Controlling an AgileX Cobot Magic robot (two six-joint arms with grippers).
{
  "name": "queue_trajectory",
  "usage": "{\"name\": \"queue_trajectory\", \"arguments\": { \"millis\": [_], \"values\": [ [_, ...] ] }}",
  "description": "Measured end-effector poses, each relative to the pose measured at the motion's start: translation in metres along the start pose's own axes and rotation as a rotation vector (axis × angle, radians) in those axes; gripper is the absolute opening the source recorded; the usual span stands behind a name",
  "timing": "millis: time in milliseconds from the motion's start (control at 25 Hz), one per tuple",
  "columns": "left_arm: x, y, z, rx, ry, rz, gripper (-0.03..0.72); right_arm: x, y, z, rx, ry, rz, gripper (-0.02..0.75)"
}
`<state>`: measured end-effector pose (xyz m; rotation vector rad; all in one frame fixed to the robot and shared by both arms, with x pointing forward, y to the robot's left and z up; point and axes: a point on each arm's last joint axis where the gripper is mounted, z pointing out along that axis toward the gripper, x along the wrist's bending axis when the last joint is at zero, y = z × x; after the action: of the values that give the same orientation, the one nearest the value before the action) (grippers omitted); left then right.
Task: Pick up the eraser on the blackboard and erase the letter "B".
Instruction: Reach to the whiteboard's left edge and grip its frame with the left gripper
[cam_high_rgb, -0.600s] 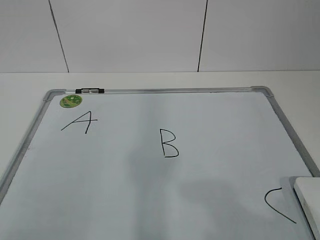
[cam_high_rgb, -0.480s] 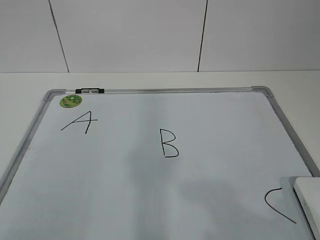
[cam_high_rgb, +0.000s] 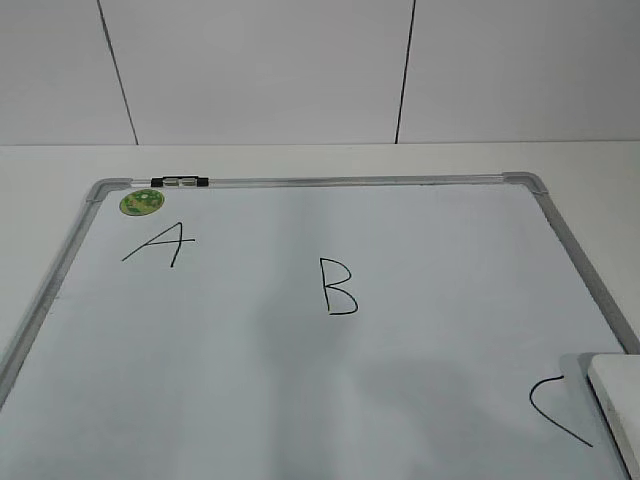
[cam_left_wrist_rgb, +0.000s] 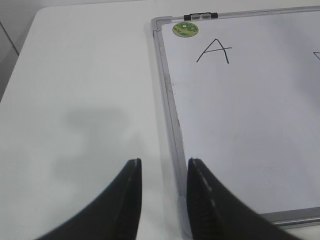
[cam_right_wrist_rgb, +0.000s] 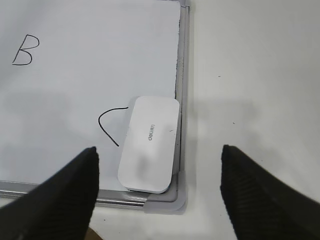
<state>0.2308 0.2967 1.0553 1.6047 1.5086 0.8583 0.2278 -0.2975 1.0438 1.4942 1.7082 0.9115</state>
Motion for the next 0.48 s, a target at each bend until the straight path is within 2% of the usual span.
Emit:
{"name": "queue_trajectory", "arguments": {
  "millis": [200,280,480],
  "values": [
    [0.000,0.000,0.000,0.000,0.000,0.000,0.236,0.000,0.002,-0.002,-0.010,0.002,0.001,0.584],
    [0.000,0.000,0.000,0.000,0.000,0.000,0.236,0.003,0.003,-0.005,-0.017,0.030,0.013,0.584],
    [0.000,0.000,0.000,0.000,0.000,0.000,0.236,0.008,0.012,0.006,0.079,0.103,0.053,0.584]
  ]
}}
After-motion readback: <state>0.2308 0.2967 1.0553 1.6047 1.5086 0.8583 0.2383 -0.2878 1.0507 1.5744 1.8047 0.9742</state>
